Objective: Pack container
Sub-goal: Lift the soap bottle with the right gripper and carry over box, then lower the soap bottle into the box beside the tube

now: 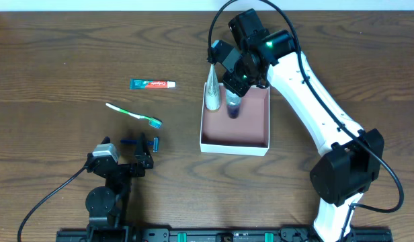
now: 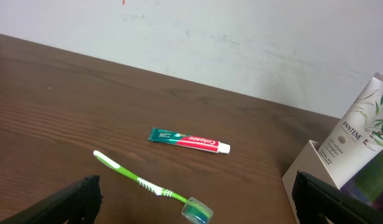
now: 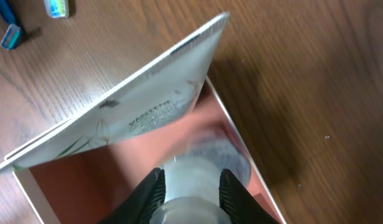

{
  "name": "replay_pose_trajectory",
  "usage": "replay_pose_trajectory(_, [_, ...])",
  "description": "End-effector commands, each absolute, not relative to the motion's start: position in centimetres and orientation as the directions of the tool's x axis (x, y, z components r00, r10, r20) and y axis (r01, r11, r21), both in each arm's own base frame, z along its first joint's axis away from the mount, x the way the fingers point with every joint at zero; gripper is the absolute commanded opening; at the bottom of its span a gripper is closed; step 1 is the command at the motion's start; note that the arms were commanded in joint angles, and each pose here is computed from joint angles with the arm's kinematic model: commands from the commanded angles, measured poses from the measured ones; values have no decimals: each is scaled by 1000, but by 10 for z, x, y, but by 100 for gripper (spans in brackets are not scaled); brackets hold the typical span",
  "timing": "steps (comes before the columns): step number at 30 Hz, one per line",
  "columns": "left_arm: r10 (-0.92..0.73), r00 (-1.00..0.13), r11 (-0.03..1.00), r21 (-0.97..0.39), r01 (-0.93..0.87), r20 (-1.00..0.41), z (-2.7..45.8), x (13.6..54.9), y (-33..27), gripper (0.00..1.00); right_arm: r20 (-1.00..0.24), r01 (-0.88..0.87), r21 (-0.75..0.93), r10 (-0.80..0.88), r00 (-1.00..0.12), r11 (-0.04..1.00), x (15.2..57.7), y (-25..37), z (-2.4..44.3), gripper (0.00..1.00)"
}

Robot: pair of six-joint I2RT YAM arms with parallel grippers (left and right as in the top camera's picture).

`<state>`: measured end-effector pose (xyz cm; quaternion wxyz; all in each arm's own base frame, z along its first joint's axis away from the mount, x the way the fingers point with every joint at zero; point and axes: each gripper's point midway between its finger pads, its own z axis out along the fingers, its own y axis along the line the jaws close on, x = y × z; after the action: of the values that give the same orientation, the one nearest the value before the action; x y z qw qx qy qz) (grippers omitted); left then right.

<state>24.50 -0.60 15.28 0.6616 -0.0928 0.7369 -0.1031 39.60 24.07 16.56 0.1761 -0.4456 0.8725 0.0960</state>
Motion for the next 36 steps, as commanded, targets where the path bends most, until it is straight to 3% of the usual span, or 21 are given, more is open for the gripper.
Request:
replay_pose_trajectory(1, [-265,-152,964,-268,-6,-952,138,244,-6,98,-431,-824,2,-743,-512,566,400,246,173,15])
replay_pose_trajectory(21, [-265,-152,964,-267,-6,-952,138,244,-7,98,-506,-831,35,-707,-494,556,405,266,180,18])
replay_pose_trajectory(34, [-265,-152,964,-268,-6,-952,138,244,-6,98,-524,-807,48,-673,-522,589,413,270,157,19])
replay_pose_trajectory(36, [-265,-152,964,-267,-6,-952,138,244,-7,98,-529,-807,44,-671,-519,589,414,270,157,23])
